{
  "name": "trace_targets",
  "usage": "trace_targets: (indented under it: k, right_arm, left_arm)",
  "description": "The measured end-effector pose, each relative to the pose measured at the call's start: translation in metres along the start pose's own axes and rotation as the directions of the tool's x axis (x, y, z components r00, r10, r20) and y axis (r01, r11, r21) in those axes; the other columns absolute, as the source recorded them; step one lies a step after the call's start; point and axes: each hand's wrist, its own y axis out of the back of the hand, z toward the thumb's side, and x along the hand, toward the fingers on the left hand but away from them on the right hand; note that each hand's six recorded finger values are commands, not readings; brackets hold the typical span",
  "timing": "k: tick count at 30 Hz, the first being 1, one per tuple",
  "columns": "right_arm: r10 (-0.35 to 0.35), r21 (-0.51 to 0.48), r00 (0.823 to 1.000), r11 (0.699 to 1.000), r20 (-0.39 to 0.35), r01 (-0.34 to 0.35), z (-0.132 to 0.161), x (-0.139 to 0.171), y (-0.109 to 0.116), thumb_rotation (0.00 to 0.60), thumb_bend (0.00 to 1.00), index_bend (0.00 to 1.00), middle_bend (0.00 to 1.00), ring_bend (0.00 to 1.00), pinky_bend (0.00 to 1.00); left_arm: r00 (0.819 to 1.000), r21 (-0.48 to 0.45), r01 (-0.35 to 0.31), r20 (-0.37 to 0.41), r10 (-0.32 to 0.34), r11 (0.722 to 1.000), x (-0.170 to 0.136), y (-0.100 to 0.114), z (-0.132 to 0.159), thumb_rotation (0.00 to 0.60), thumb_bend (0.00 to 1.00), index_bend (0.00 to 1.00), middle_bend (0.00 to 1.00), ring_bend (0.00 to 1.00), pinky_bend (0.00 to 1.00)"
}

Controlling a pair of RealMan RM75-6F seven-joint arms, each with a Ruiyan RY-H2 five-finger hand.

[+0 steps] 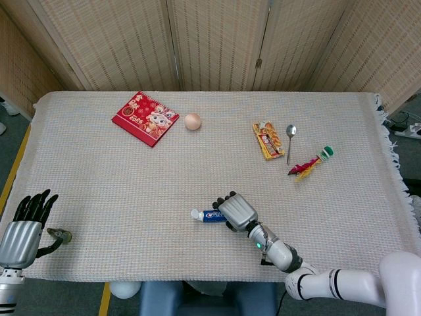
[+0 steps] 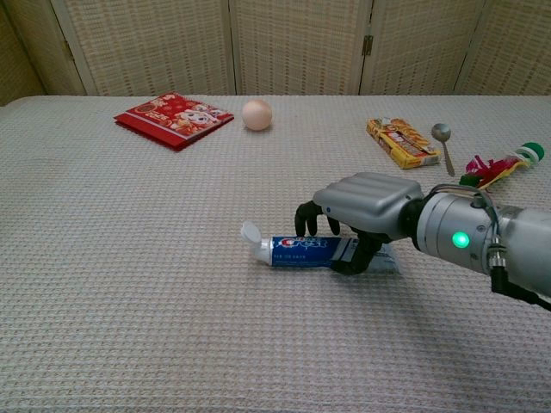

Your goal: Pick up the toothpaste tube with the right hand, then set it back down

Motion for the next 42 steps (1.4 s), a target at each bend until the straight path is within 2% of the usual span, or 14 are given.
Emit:
trace_targets:
  k: [10, 16, 19, 24, 28, 30, 34, 37, 39, 42]
  right_arm:
    - [0.004, -0.007, 1.0, 1.0, -0.013, -0.004, 0.008, -0.005, -0.001, 0.6, 0.44, 0.36, 0.36, 0.42, 0.29]
    - [0.002, 0.005, 1.0, 1.0, -0.02, -0.002, 0.011, -0.008, -0.003, 0.6, 0.54, 0.43, 0.42, 0.48, 0.38]
    - [-0.005, 0.006, 1.0, 1.0, -0.021, 0.005, 0.011, -0.009, -0.003, 0.6, 0.63, 0.5, 0.46, 0.53, 0.44]
    - [-0.021, 0.0, 0.999, 1.0, -0.038, 0.021, 0.014, -0.01, 0.0, 0.6, 0.73, 0.61, 0.54, 0.65, 0.54]
    - [-0.049, -0.029, 0.997, 0.998, -0.066, 0.047, 0.015, -0.009, 0.012, 0.6, 0.79, 0.66, 0.58, 0.68, 0.58]
    - [-0.065, -0.037, 0.994, 0.997, -0.082, 0.062, 0.013, -0.007, 0.021, 0.6, 0.81, 0.68, 0.59, 0.69, 0.6]
    - [-0.086, 0.003, 0.99, 0.996, -0.114, 0.087, 0.006, -0.001, 0.043, 0.6, 0.82, 0.69, 0.6, 0.71, 0.65]
    - [-0.087, 0.038, 0.987, 0.995, -0.135, 0.093, 0.003, 0.003, 0.061, 0.6, 0.84, 0.71, 0.62, 0.72, 0.66]
    - [-0.083, 0.063, 0.986, 0.994, -0.145, 0.093, 0.002, 0.005, 0.072, 0.6, 0.85, 0.71, 0.62, 0.72, 0.66]
    - [-0.072, 0.112, 0.988, 0.99, -0.138, 0.088, -0.005, 0.007, 0.087, 0.6, 0.85, 0.71, 0.62, 0.72, 0.66]
  left_arm:
    - [1.0, 0.001, 0.003, -0.005, -0.003, 1.0, 0.0, -0.001, -0.002, 0.6, 0.23, 0.07, 0.05, 0.04, 0.0]
    - [1.0, 0.002, 0.007, -0.003, -0.007, 1.0, 0.001, -0.003, -0.002, 0.6, 0.23, 0.07, 0.05, 0.04, 0.0]
    - [1.0, 0.004, 0.008, 0.002, -0.008, 1.0, 0.002, -0.003, -0.001, 0.6, 0.23, 0.07, 0.05, 0.04, 0.0]
    - [0.999, 0.004, 0.009, 0.046, -0.009, 1.0, 0.009, -0.003, 0.009, 0.6, 0.23, 0.08, 0.05, 0.05, 0.0]
    - [0.994, -0.001, 0.001, 0.108, -0.001, 1.0, 0.021, 0.0, 0.024, 0.6, 0.23, 0.1, 0.09, 0.09, 0.0]
    - [0.989, -0.003, -0.009, 0.149, 0.01, 1.0, 0.029, 0.002, 0.035, 0.6, 0.23, 0.13, 0.14, 0.14, 0.03]
    - [0.966, -0.011, -0.034, 0.254, 0.036, 0.999, 0.046, 0.008, 0.062, 0.6, 0.24, 0.19, 0.28, 0.27, 0.2]
    - [0.936, -0.021, -0.039, 0.349, 0.044, 0.999, 0.058, 0.01, 0.087, 0.6, 0.26, 0.24, 0.4, 0.39, 0.34]
    - [0.908, -0.022, -0.036, 0.418, 0.042, 0.999, 0.064, 0.011, 0.106, 0.6, 0.27, 0.26, 0.5, 0.48, 0.4]
    - [0.861, -0.014, -0.026, 0.507, 0.03, 1.0, 0.071, 0.009, 0.133, 0.6, 0.33, 0.23, 0.64, 0.58, 0.48]
